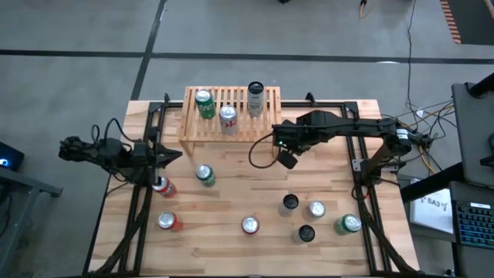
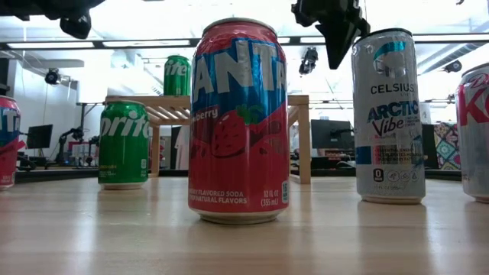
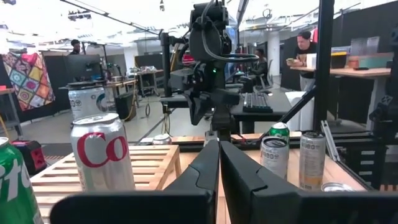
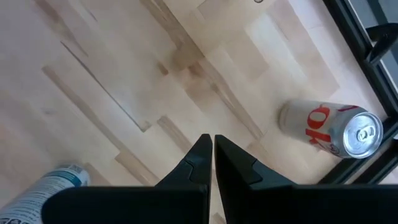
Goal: Place canned beverage on shelf
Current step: Put the bottom green soda can on the shelf
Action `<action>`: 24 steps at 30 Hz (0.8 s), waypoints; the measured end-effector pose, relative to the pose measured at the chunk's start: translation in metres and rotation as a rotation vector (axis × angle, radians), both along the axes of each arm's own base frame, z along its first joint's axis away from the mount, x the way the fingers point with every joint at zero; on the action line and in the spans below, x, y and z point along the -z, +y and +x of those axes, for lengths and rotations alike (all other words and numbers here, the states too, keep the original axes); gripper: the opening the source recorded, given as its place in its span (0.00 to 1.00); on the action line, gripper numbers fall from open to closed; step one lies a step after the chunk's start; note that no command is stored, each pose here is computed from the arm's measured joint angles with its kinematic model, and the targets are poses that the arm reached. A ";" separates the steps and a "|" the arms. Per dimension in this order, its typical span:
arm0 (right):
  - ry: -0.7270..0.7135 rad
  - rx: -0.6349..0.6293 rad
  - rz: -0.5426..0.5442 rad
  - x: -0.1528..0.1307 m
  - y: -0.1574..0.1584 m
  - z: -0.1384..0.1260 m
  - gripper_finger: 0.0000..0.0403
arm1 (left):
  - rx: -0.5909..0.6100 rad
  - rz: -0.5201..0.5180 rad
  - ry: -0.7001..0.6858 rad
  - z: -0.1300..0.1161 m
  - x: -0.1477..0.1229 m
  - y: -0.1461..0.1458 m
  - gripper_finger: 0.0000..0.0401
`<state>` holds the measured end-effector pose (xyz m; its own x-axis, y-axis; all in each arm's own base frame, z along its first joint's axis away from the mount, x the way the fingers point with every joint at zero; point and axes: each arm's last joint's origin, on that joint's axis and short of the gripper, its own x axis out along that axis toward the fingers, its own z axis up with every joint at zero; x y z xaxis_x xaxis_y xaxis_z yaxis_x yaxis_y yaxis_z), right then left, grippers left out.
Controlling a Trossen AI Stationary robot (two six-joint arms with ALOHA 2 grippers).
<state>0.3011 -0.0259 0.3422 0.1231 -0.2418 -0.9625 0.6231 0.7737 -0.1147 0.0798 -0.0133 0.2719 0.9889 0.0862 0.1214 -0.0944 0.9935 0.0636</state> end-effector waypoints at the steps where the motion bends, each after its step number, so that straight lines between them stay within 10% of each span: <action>1: -0.003 0.000 0.000 0.000 0.000 0.000 0.02 | 0.000 0.000 0.002 0.000 0.001 0.000 0.00; 24: -0.247 -0.031 0.158 -0.005 0.029 0.023 0.02 | 0.012 -0.059 -0.012 0.007 0.012 -0.002 0.00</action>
